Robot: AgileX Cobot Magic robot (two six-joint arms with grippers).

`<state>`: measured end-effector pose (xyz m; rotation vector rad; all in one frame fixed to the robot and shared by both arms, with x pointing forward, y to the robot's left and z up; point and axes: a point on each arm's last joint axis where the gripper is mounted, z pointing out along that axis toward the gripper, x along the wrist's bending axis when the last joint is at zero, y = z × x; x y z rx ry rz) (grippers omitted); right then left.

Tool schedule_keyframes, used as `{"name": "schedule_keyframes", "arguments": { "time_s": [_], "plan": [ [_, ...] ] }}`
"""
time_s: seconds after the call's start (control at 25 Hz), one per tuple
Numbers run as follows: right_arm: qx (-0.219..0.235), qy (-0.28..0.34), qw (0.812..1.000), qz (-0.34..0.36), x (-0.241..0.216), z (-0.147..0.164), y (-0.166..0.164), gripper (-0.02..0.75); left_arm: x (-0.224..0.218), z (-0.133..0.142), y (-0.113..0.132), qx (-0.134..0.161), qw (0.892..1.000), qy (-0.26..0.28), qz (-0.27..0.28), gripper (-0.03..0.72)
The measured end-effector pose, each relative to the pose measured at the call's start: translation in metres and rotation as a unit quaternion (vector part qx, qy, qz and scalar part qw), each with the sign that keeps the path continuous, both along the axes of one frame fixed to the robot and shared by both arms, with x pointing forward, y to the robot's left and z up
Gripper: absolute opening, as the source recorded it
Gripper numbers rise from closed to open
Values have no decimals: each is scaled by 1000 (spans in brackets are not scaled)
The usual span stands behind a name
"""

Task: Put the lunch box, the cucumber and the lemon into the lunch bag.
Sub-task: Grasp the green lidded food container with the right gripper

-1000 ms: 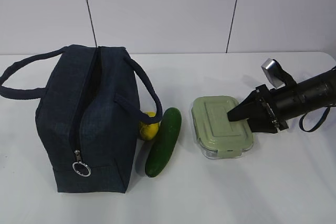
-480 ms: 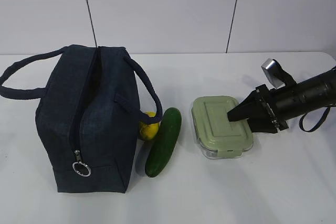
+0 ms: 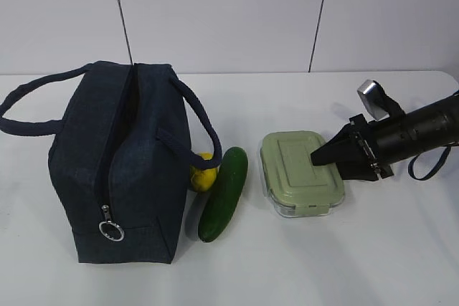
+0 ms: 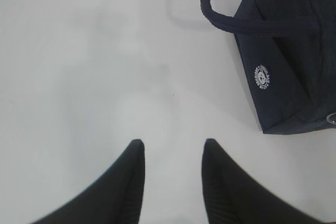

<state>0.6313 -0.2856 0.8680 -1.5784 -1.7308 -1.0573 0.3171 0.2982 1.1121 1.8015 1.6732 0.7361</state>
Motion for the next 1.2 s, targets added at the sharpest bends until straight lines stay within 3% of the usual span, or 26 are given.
{"name": "schedule_keyframes", "arguments": {
  "time_s": [1.2],
  "plan": [
    [0, 0, 1000, 0, 0, 0, 0, 407, 0, 0, 0, 0, 1000, 0, 0, 264]
  ]
}}
